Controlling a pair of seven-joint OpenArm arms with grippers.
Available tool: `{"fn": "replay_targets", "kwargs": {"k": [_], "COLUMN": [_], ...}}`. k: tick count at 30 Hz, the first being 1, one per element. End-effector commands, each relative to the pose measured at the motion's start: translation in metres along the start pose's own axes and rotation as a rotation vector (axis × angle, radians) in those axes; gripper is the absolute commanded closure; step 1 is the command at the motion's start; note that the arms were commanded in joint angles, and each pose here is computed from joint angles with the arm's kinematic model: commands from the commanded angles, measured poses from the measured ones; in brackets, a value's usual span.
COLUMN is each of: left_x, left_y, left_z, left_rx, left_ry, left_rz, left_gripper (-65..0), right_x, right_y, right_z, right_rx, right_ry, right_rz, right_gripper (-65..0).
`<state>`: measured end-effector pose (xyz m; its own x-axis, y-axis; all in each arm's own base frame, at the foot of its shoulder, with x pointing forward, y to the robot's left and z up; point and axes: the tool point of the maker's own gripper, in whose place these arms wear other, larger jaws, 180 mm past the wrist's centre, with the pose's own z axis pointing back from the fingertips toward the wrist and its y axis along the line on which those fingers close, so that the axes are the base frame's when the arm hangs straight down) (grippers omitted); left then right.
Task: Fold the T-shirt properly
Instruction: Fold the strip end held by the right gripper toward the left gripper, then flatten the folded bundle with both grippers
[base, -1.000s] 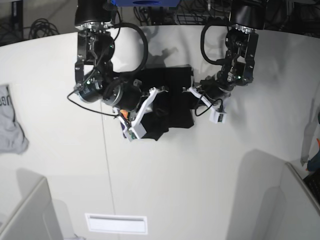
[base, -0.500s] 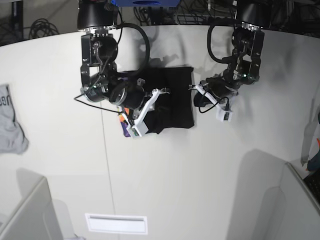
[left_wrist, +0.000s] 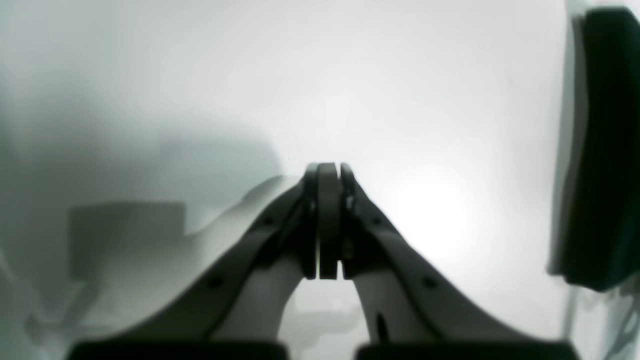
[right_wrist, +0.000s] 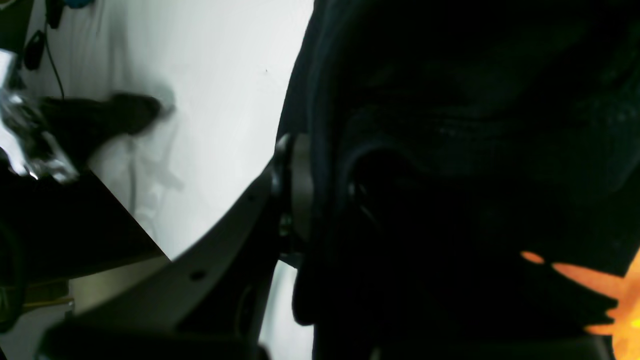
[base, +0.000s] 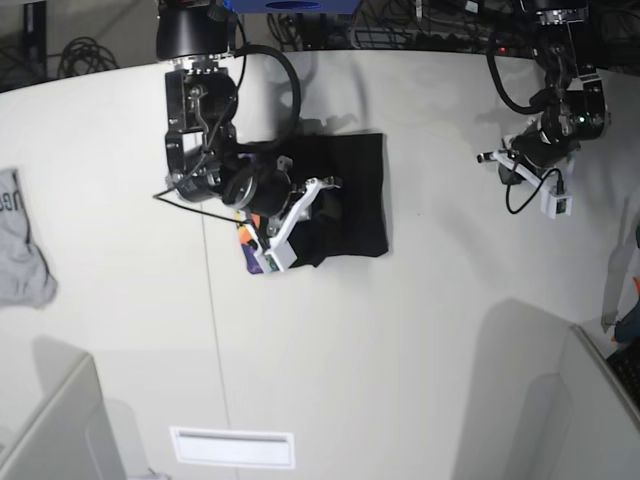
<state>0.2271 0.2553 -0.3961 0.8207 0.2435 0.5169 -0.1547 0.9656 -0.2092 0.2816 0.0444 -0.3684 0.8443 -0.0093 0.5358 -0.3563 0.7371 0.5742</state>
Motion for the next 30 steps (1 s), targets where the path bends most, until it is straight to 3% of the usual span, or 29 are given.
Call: {"fn": "replay_targets", "kwargs": {"k": [1,4,9,16,22,30], "left_x": [0.009,0.011,0.011,0.012,0.012,0.012], "left_y": [0.003,0.010,0.009,0.009,0.009,0.011], "left_z": [0.005,0.008,0.007,0.007,0.007,0.008], "left_rx": [0.002,0.018,0.017,0.016,0.017,0.021], "left_ry": [-0.025,-0.033,-0.034,-0.036,-0.034,-0.034], "left_rz": [-0.015,-0.004,-0.003,-0.003,-0.003,-0.005], "left_gripper": [0.0,0.0,0.0,0.0,0.0,0.0], "right_x": [0.017,0.017,0.017,0.021,0.012,0.015], "right_y": [0.009,0.009,0.010,0.010,0.037,0.080], "right_z": [0.002,0.002,0.003,0.001,-0.023,-0.035], "right_rx": [0.027,0.027,0.029,0.031,0.091,0.159], "right_ry": [-0.052,-0.052,-0.055,-0.042,0.050,0.101], "right_rz": [0.014,0.014,0.013,0.023,0.107,0.271], "right_gripper": [0.0,-0.9,-17.9,-33.5,-33.3,-33.3]}}
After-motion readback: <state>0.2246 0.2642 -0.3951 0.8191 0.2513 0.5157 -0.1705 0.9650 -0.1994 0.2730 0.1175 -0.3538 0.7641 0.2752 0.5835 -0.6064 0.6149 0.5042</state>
